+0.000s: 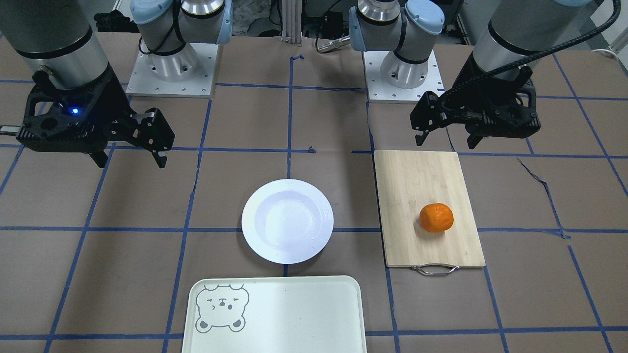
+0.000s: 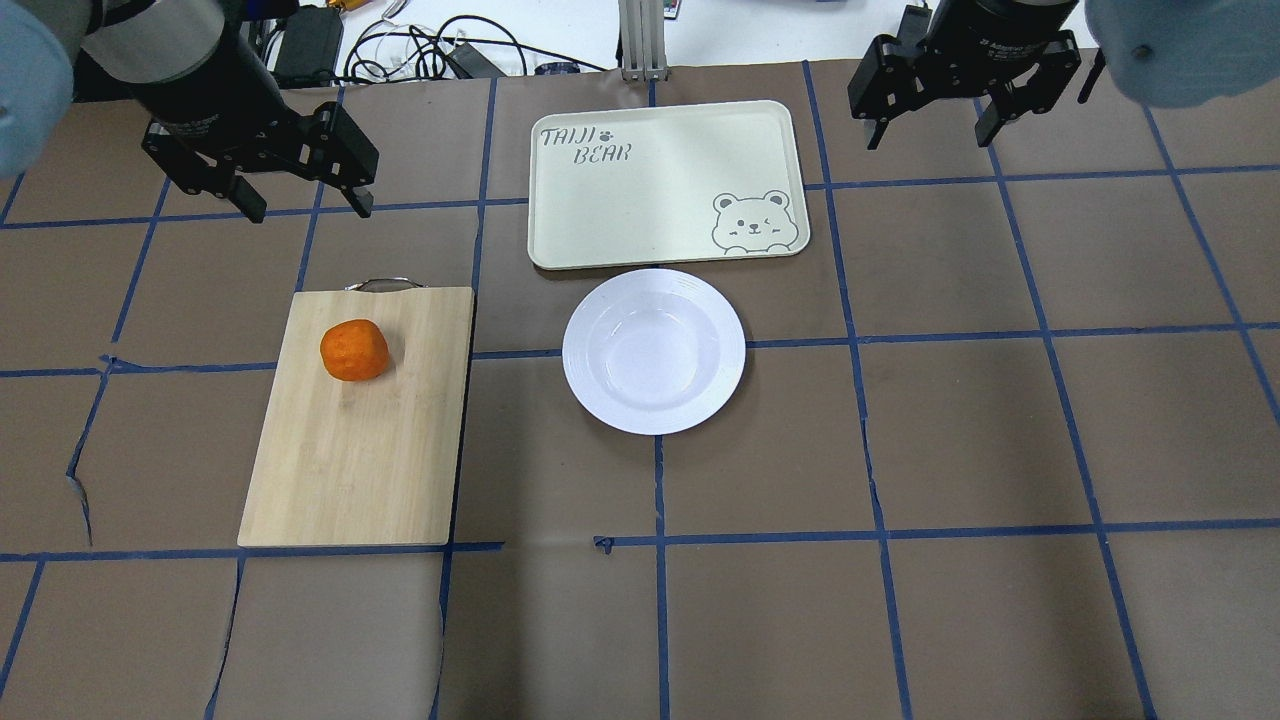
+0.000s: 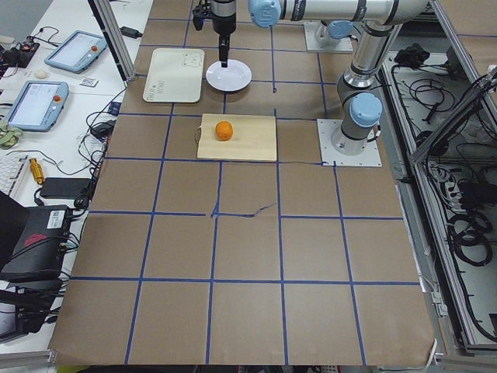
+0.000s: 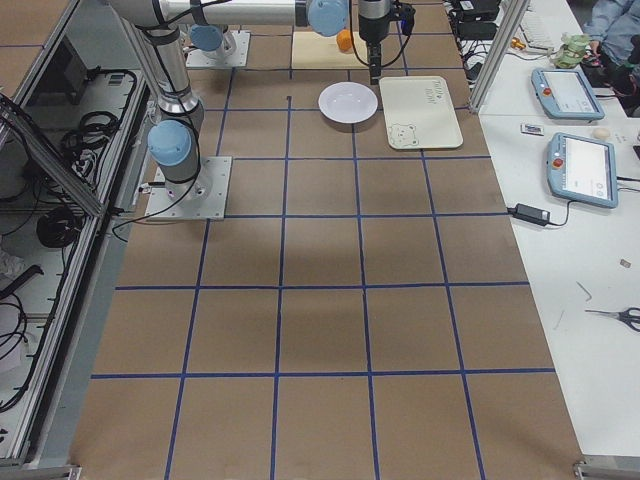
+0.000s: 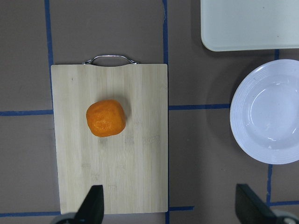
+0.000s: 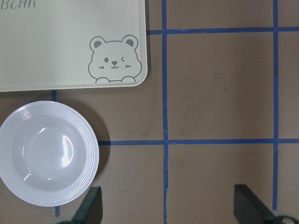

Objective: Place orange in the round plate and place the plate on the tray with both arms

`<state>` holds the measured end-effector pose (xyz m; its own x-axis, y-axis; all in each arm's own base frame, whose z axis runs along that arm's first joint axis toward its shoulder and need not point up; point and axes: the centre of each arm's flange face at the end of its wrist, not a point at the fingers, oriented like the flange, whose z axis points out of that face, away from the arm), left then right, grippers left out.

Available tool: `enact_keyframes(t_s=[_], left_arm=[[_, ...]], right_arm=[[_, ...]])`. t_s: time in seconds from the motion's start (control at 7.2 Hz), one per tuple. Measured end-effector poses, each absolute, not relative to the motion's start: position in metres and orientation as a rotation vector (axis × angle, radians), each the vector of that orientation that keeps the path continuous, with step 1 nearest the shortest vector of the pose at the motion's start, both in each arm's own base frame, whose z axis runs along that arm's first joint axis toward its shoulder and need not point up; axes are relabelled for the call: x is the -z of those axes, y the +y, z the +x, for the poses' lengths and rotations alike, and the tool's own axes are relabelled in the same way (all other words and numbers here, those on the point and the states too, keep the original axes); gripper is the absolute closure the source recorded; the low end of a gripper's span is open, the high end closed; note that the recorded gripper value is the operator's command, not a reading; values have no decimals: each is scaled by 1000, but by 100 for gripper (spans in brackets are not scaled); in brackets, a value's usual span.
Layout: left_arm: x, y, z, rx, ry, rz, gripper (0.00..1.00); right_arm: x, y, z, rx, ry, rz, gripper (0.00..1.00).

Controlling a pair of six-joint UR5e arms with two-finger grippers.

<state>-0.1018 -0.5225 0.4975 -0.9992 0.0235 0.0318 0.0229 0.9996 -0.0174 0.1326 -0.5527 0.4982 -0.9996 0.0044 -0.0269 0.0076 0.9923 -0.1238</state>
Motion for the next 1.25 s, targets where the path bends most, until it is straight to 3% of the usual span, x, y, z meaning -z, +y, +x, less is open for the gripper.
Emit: enact_keyframes(t_s=[1.25], left_arm=[[-496, -522, -101, -31, -3113, -35, 0]], right_arm=[[-492, -552, 133, 174, 3103, 8, 0]])
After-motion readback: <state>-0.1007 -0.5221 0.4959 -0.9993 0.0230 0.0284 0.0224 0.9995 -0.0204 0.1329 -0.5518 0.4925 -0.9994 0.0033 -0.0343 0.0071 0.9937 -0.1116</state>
